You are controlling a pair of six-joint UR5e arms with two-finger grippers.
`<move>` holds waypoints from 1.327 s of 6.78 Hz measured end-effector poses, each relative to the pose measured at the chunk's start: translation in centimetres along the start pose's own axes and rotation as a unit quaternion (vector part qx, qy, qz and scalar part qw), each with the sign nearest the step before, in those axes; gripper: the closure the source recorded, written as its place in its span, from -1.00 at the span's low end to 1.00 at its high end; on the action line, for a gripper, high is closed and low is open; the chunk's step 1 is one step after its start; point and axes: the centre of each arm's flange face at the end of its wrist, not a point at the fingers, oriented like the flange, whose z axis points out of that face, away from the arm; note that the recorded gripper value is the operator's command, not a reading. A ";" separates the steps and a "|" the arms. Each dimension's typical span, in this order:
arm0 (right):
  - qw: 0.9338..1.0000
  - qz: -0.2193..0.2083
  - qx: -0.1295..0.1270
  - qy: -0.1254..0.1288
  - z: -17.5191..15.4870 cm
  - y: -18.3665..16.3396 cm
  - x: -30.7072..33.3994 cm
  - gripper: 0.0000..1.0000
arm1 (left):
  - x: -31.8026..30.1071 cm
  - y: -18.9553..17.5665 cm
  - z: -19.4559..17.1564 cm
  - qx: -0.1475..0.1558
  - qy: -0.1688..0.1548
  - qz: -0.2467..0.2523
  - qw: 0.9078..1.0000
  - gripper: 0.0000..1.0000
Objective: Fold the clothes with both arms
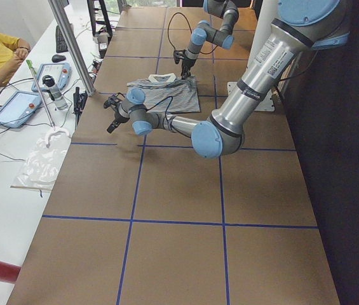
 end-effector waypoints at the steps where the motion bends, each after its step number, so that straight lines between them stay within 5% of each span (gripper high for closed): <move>1: 1.000 0.000 -0.002 0.001 0.2 0.1 -0.1 0.30 | 0.0 0.0 0.0 0.000 0.000 0.000 1.000 -1.00; 2: 1.000 0.000 -0.004 0.002 0.4 0.3 -0.2 0.43 | 0.0 0.0 0.0 0.000 0.000 0.000 1.000 -1.00; 3: 1.000 -0.001 -0.006 0.004 0.7 0.4 -0.3 0.95 | 0.0 0.0 0.0 0.000 0.000 0.000 1.000 -1.00; 9: 1.000 0.014 -0.002 0.004 -0.1 0.6 0.7 1.00 | 0.0 0.0 -0.1 0.002 0.001 0.000 1.000 -1.00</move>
